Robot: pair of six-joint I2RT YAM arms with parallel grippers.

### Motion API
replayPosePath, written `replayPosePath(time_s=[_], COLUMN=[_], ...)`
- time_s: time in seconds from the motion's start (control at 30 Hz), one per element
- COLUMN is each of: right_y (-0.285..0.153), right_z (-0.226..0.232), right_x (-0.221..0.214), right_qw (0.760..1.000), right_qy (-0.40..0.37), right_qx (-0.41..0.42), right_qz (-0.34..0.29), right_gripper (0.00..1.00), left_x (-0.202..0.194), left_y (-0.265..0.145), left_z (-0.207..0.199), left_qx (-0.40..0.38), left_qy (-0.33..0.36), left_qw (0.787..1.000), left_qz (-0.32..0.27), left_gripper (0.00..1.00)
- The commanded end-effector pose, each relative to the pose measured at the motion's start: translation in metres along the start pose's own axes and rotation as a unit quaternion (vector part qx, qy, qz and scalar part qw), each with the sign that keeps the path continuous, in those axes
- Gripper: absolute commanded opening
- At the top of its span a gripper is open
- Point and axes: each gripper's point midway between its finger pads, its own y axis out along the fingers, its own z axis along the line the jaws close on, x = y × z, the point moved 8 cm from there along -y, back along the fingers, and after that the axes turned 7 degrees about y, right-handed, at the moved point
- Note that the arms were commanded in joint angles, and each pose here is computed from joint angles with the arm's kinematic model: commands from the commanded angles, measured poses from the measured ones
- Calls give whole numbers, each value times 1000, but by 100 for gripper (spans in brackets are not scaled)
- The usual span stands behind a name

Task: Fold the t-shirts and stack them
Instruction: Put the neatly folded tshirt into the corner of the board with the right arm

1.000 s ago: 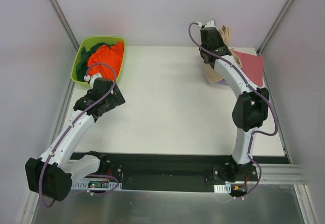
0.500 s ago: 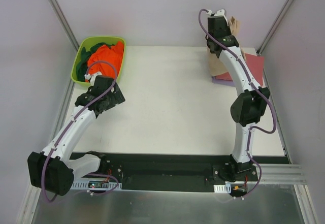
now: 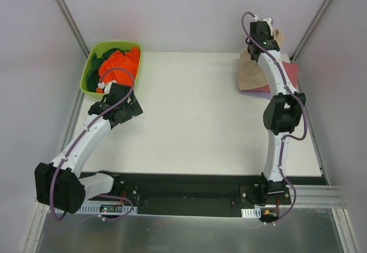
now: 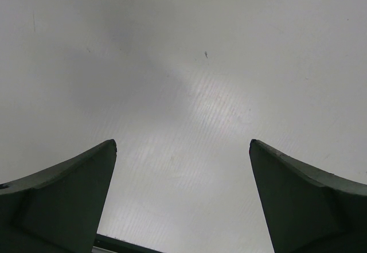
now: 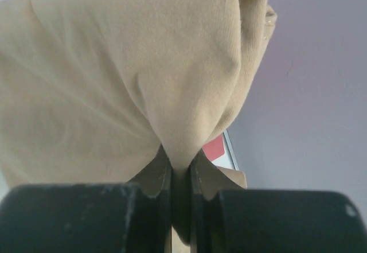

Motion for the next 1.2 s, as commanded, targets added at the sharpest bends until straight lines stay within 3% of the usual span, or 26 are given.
replayPosePath(time_s=[0.0, 0.27, 0.8, 0.83, 1.0, 1.03, 1.17], right_y=[10, 47, 105, 108, 115, 114, 94], right_z=[-23, -39, -45, -45, -72, -80, -99], right_x=[23, 2, -54, -54, -41, -37, -28], right_qw=[995, 986, 966, 965, 964, 964, 967], right_qy=[92, 166, 236, 240, 252, 256, 246], right_qx=[-19, -17, 23, 26, -12, -20, -5], right_qz=[-33, 4, 102, 103, 78, 73, 67], right_gripper=[0, 1, 1, 6, 85, 96, 96], left_x=[11, 11, 0, 0, 1, 1, 2], left_y=[-5, -4, -5, -5, -11, -12, -17], left_z=[-1, -2, 2, 3, 4, 4, 4], left_qx=[2, 2, -3, -3, -10, -12, -23], left_qy=[-13, -14, -20, -21, -19, -17, -19], left_qw=[1000, 1000, 1000, 1000, 1000, 1000, 999], left_qz=[-15, -12, -4, -5, -13, -15, -21], left_gripper=[99, 99, 99, 99, 99, 99, 99])
